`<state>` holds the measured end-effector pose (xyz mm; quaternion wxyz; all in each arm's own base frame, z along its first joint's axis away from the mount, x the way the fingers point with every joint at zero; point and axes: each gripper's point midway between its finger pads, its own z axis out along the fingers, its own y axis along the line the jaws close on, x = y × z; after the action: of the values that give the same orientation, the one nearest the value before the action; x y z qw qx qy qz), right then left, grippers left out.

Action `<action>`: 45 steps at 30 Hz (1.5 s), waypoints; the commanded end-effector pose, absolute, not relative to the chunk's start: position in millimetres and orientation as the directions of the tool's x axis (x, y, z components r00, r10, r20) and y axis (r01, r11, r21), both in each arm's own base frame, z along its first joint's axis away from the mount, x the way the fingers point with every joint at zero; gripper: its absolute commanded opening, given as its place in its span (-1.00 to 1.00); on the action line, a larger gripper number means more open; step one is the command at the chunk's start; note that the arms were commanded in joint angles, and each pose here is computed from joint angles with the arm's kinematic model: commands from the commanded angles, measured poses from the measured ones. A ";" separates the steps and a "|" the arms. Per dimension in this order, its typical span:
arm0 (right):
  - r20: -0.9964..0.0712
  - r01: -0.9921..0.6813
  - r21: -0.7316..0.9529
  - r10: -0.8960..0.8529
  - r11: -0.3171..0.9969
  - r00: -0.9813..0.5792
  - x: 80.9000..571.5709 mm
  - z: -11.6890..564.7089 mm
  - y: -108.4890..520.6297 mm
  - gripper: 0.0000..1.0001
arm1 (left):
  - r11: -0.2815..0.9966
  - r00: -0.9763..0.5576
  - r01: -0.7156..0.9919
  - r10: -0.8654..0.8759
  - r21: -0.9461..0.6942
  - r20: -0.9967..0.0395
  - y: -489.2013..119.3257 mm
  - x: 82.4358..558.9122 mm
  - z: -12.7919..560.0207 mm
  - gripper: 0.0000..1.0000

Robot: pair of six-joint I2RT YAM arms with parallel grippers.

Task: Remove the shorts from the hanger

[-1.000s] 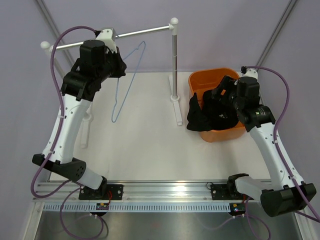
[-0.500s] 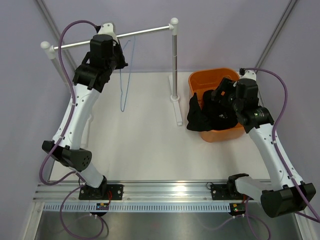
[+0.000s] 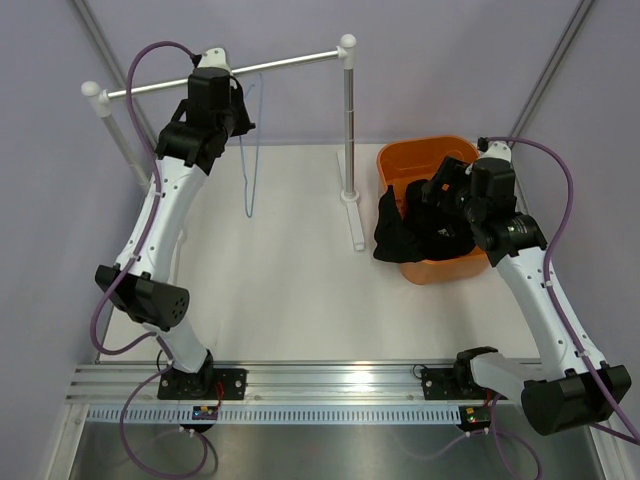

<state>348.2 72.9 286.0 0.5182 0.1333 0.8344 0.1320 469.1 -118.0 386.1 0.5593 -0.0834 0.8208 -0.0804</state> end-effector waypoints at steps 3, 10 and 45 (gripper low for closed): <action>-0.842 0.048 0.366 0.353 0.929 -0.409 350.5 292.2 76.4 0.62 | 0.965 -0.312 -0.046 -0.259 -0.258 -0.914 -115.6 478.4 398.8 -1.00; -0.836 0.048 0.369 0.354 0.928 -0.419 347.2 288.1 77.0 0.62 | 0.965 -0.332 -0.054 -0.261 -0.258 -0.907 -113.2 469.3 382.3 -0.86; -0.854 0.001 0.388 0.360 0.921 -0.376 319.8 304.9 75.9 0.99 | 0.963 -0.186 0.025 -0.259 -0.269 -0.948 -88.7 373.2 444.5 0.46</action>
<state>328.9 73.9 286.5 0.5242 0.1248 0.8296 0.1465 396.5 -93.3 417.0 0.6009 -0.0774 0.7899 -0.0950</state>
